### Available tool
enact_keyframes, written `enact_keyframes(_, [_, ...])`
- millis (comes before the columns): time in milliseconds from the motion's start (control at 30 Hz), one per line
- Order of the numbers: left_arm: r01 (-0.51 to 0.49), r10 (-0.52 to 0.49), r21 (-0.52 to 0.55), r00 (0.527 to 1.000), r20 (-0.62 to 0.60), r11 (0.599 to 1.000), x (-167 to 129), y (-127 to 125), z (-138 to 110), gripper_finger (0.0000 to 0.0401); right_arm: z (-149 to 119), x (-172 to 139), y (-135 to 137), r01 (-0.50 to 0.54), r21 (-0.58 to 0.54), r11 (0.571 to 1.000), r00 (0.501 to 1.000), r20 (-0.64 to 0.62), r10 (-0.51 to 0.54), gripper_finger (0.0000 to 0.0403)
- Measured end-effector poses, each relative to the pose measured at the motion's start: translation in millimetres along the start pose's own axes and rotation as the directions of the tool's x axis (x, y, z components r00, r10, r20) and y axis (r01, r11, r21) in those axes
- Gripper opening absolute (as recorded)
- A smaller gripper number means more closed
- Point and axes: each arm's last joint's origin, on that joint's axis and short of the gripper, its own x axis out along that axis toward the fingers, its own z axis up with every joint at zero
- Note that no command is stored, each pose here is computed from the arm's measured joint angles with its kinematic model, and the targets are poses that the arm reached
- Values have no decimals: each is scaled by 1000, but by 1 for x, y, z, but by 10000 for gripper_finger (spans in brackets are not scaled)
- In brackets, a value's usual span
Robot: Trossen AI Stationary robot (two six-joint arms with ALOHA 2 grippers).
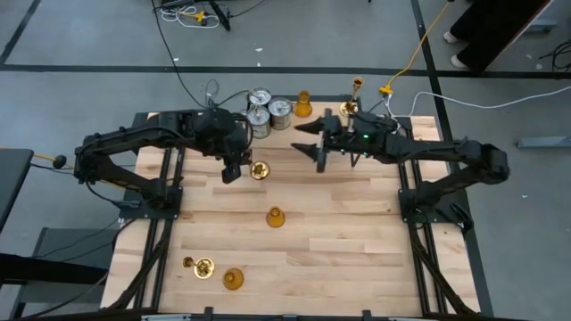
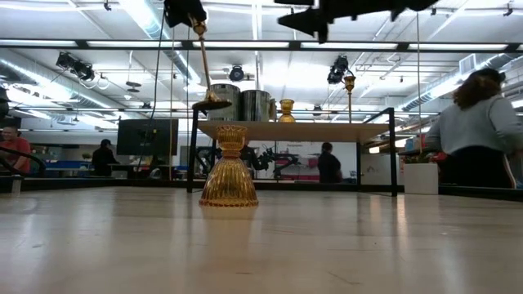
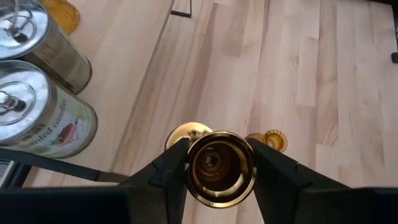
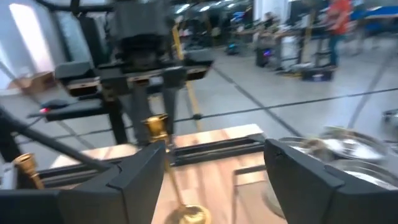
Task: Pick & Place candle stick holders
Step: Put the top gold candle holder on the shelf aligned with the other gold candle holder
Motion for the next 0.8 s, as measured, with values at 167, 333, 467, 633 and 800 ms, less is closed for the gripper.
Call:
enact_keyframes(167, [-4,4,0,1000,17,1000,-5,0,3,149,-1,24,12,-103,3,995,994,-29,104,265])
enact_keyframes(333, [-7,6,14,999,40,1000,-9,0,7,149,-12,36,22,-148,9,989,986,-70,149,265])
enact_keyframes(467, [2,-3,15,999,49,1000,-10,0,8,149,-17,40,26,-159,11,987,984,-82,159,265])
enact_keyframes(633, [28,-29,25,997,69,999,-10,-1,10,149,-19,42,26,-128,7,992,989,-79,128,265])
enact_keyframes(800, [33,-36,30,994,104,999,-10,-2,14,149,-27,50,25,-128,8,992,989,-78,128,265])
